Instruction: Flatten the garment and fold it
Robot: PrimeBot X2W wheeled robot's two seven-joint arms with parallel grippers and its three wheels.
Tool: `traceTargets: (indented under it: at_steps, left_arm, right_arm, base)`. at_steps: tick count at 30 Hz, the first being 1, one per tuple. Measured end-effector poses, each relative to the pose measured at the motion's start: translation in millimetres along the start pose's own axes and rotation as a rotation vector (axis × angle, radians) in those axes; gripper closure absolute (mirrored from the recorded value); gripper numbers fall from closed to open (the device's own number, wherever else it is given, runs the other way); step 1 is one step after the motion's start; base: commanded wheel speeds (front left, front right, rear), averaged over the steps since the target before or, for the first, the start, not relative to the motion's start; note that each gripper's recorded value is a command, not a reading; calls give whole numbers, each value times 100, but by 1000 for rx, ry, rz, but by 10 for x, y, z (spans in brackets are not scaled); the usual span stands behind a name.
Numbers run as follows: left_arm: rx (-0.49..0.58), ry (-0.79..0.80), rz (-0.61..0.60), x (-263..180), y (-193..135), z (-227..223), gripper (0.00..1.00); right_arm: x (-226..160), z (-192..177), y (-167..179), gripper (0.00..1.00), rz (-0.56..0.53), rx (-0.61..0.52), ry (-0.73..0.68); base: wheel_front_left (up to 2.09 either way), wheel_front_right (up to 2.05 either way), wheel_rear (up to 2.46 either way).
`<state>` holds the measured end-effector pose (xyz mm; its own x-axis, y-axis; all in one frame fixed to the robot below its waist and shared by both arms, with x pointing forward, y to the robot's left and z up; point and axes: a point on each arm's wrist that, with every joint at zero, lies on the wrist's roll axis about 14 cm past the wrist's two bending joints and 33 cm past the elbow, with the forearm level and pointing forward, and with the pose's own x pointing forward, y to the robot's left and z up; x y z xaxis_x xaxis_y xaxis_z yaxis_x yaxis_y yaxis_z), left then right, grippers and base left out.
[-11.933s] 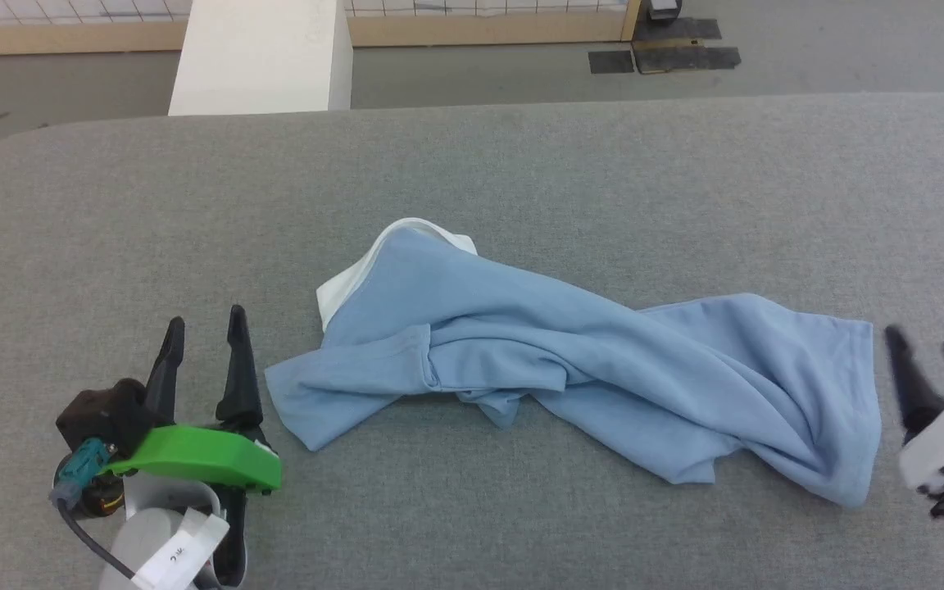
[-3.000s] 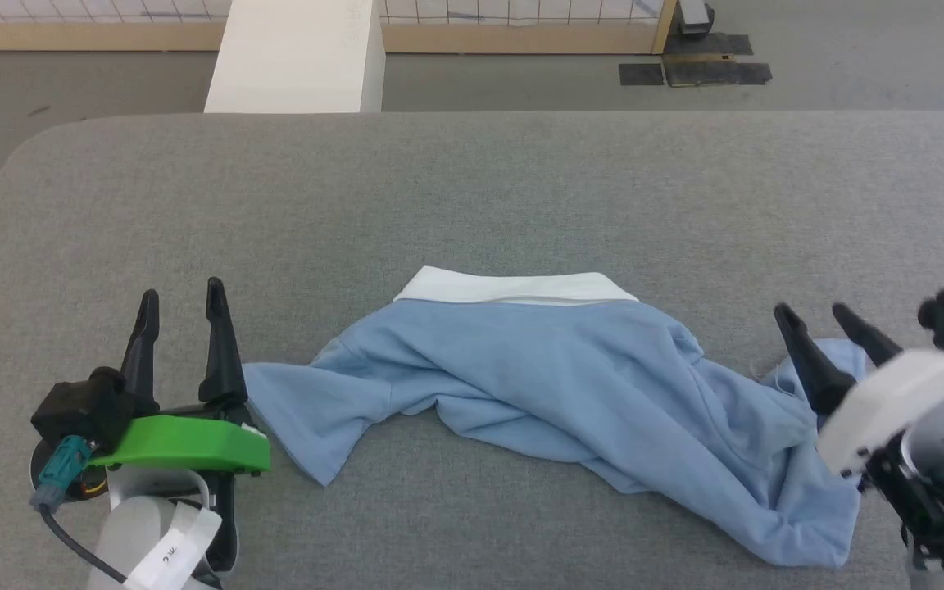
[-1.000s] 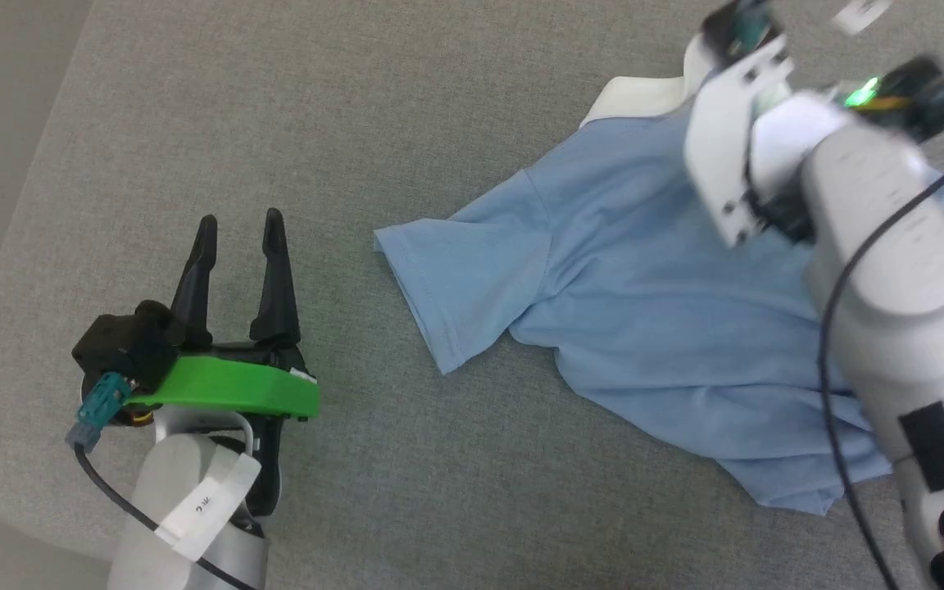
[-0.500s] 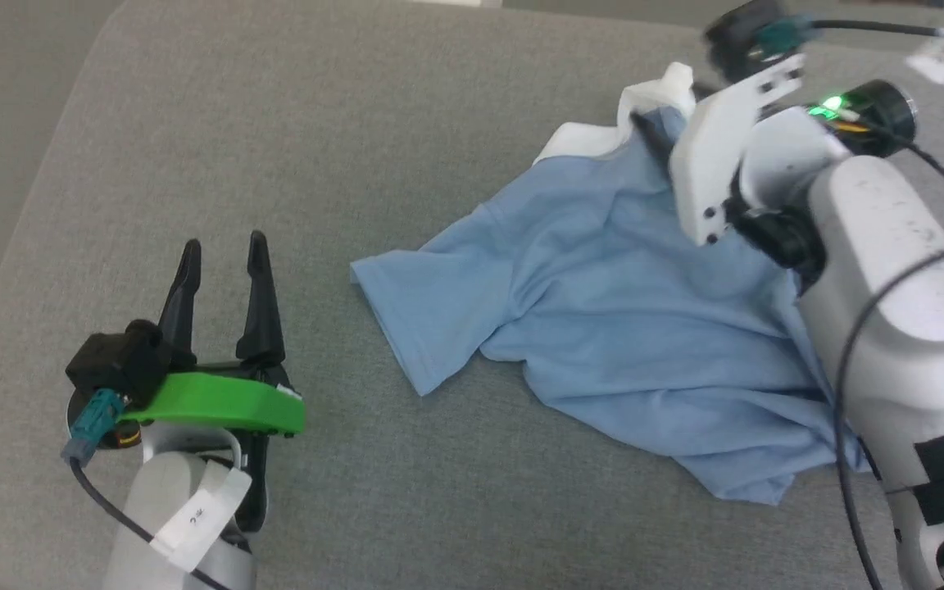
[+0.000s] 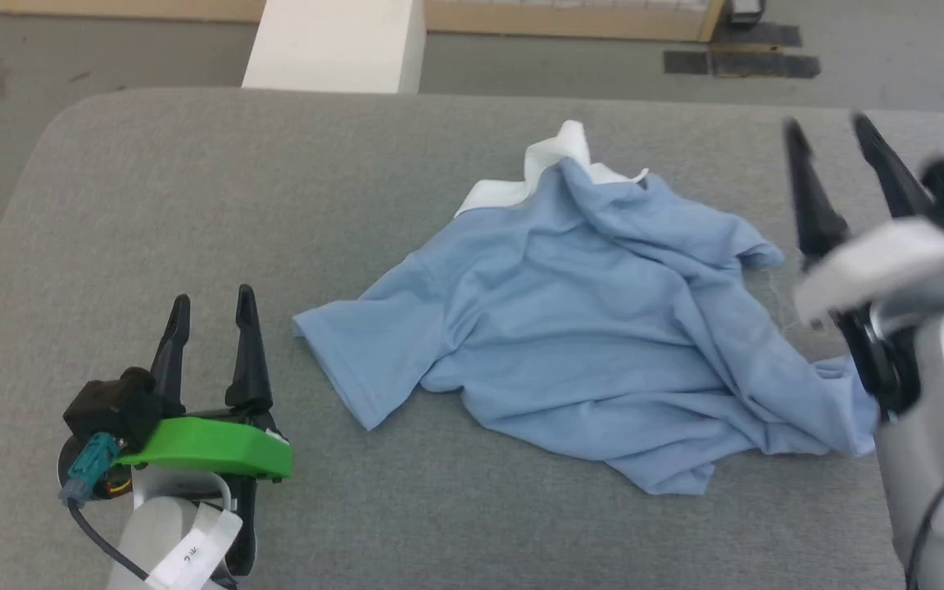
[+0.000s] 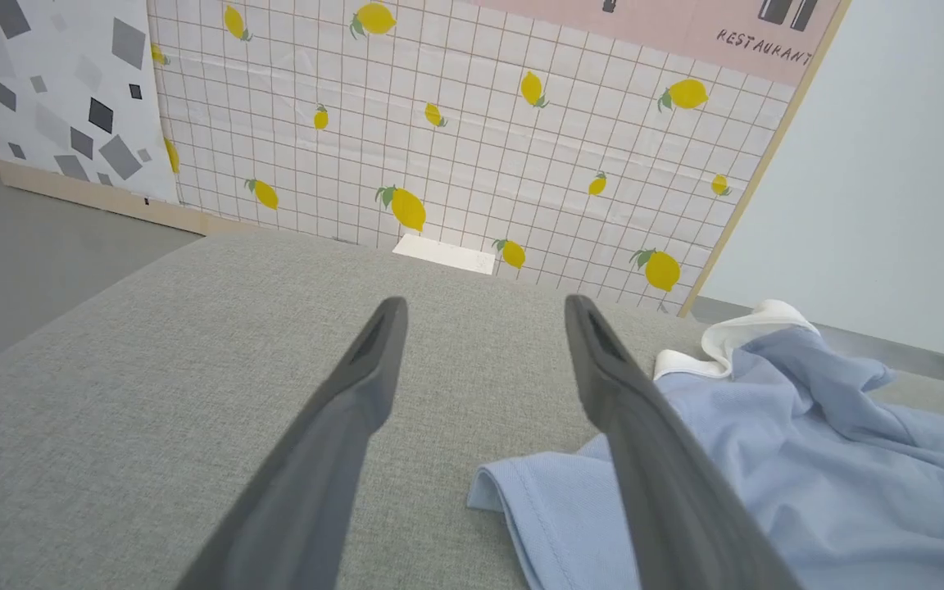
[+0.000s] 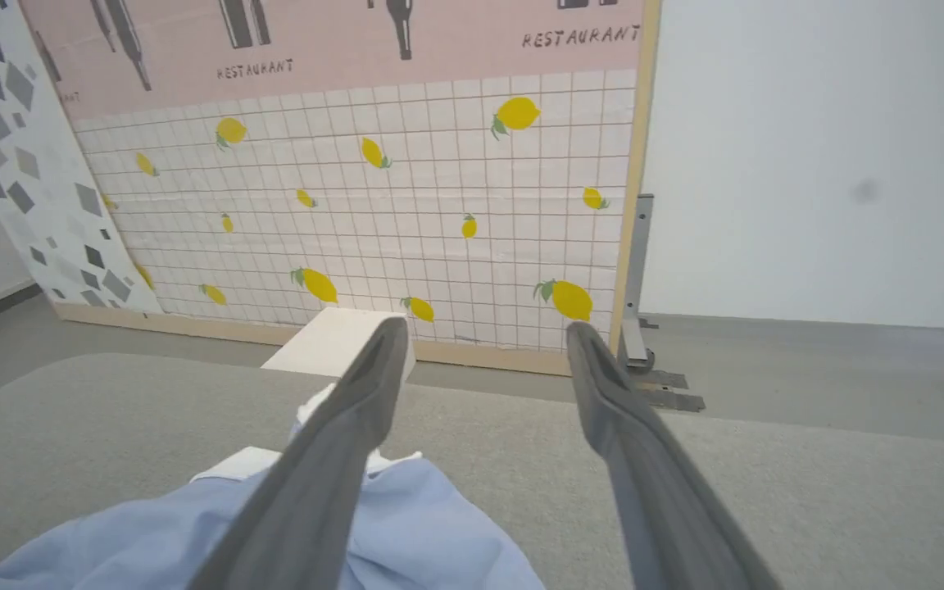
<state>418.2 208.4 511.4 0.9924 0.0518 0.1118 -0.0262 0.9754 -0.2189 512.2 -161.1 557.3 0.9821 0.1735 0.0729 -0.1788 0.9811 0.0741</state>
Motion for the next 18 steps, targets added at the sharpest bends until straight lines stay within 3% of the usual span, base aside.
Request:
traceTargets:
  at_steps: [4, 9, 18]
  left_arm:
    - [-7, -10, -23, -1, -88, 37, 0]
    - [-10, -3, -31, -34, -123, 20, 0]
    - [33, 133, -62, 35, -148, -229, 0]
  right_arm:
    - [-383, -135, -302, 0, -109, 20, -3]
    - [-780, -397, -371, 0, -170, 54, 53]
    - [-918, -417, -436, 0, -213, 76, 55]
  base:
    - [0, 0, 0]
    - [0, 0, 0]
    - [0, 0, 0]
